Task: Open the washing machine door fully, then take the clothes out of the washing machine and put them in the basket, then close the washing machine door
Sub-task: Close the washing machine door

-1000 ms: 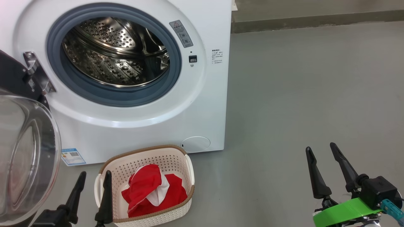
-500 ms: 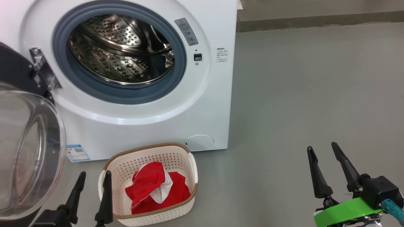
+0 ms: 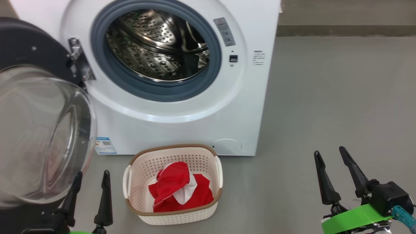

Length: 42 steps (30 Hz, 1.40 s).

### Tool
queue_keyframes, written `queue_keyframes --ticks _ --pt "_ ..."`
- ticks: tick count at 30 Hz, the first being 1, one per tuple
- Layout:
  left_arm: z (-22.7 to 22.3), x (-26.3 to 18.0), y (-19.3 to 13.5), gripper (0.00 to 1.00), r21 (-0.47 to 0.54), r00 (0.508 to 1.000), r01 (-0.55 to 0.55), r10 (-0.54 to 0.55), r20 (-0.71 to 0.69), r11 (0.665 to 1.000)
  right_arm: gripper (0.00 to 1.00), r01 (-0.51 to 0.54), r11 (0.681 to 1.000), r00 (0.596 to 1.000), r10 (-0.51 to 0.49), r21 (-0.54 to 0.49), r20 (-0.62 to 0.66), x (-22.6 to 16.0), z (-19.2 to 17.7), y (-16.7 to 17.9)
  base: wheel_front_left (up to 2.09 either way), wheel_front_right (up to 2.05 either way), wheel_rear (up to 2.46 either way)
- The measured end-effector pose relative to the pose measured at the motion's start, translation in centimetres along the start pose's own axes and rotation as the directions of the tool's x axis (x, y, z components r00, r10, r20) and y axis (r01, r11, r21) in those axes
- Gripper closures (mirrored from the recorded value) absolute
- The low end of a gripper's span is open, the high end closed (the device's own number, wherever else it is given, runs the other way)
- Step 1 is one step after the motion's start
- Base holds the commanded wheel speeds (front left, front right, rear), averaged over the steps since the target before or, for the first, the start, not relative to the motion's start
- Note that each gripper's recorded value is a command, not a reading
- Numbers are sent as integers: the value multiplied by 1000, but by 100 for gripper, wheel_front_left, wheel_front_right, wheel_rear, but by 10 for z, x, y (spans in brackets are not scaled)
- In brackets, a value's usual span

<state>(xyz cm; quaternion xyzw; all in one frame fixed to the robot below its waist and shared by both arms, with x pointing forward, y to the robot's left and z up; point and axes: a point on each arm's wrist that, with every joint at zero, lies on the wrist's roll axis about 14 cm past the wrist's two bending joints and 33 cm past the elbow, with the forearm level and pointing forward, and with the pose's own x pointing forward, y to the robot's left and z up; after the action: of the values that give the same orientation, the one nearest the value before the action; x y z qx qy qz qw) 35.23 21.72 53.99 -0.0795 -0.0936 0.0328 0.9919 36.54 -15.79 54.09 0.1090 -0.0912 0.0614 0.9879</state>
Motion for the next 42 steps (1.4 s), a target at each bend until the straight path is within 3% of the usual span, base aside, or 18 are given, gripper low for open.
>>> queue_keyframes --ticks 15,30,42 --pt "25 -41 53 0 54 982 -179 176 63 982 0 -202 979 979 203 30 -28 26 -14 67 0 0 0" --pt "51 -91 98 0 91 936 -343 332 118 935 0 -419 905 905 422 74 -45 34 -25 149 0 0 0" --pt "53 -109 109 0 94 918 -389 378 119 916 0 -487 869 869 492 87 -49 31 -27 176 0 0 0"
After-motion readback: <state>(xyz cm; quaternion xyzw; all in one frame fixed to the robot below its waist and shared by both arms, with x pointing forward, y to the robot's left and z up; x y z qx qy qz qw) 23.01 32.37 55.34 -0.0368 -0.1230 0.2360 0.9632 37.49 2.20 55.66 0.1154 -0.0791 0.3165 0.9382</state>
